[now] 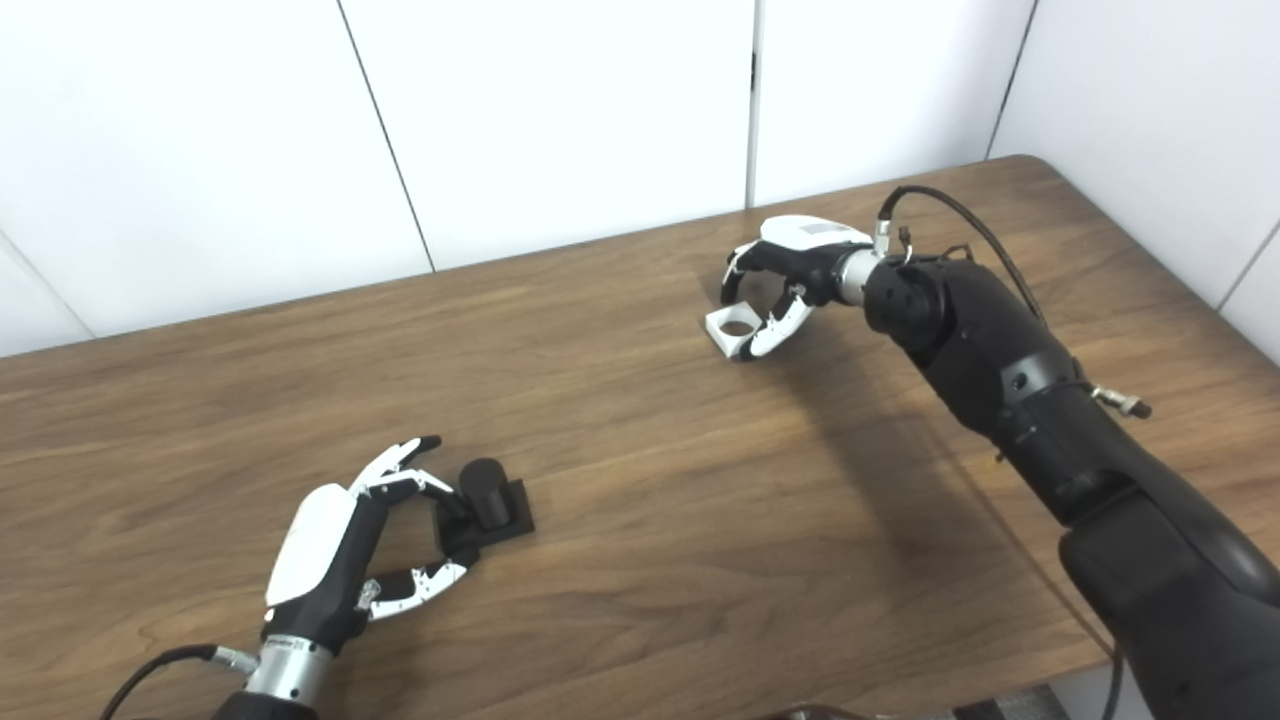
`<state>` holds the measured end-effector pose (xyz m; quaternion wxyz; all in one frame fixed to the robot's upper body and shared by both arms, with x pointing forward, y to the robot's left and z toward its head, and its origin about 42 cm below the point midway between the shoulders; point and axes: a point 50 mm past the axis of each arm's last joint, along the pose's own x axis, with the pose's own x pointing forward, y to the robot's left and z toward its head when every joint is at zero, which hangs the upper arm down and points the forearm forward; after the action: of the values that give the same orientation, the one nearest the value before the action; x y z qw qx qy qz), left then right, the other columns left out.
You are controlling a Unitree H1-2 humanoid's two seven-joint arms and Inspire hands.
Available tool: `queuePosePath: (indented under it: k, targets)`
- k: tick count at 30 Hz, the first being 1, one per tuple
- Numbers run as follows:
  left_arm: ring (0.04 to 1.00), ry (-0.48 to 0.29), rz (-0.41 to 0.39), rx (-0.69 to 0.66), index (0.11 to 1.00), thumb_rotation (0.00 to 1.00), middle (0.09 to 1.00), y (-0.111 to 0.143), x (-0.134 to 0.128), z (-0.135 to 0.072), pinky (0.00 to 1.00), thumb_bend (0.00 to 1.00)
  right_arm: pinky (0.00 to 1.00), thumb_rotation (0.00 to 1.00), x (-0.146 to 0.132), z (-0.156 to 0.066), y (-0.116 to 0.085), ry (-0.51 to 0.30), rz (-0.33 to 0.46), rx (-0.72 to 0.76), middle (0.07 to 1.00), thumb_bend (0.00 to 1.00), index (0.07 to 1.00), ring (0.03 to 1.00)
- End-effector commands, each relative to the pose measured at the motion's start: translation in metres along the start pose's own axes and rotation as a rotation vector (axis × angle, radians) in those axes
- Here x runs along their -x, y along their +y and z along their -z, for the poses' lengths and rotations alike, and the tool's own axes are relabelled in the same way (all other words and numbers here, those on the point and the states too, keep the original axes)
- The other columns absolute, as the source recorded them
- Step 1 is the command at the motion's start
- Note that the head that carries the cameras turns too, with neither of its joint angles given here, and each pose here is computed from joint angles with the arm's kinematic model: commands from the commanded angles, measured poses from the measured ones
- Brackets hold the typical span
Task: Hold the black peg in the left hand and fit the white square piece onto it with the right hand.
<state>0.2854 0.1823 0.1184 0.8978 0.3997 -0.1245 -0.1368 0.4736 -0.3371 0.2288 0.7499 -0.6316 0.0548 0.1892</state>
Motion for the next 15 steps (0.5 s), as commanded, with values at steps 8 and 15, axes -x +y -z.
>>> queuePosePath:
  k: [8,15]
  targets:
    - [0.917,-0.009,-0.015,-0.033,0.489,0.07,0.899,0.0109,-0.0013,0.0013,0.79,0.52,0.75,0.36,0.0004,0.0044,-0.0124,0.051,-0.011,0.032,0.889,0.51,0.634,0.877]
    - [0.916,-0.007,-0.014,-0.038,0.489,0.07,0.9,0.0118,-0.0011,0.0011,0.8,0.52,0.74,0.37,0.0031,0.0066,-0.0147,0.053,-0.009,0.03,0.88,0.52,0.636,0.87]
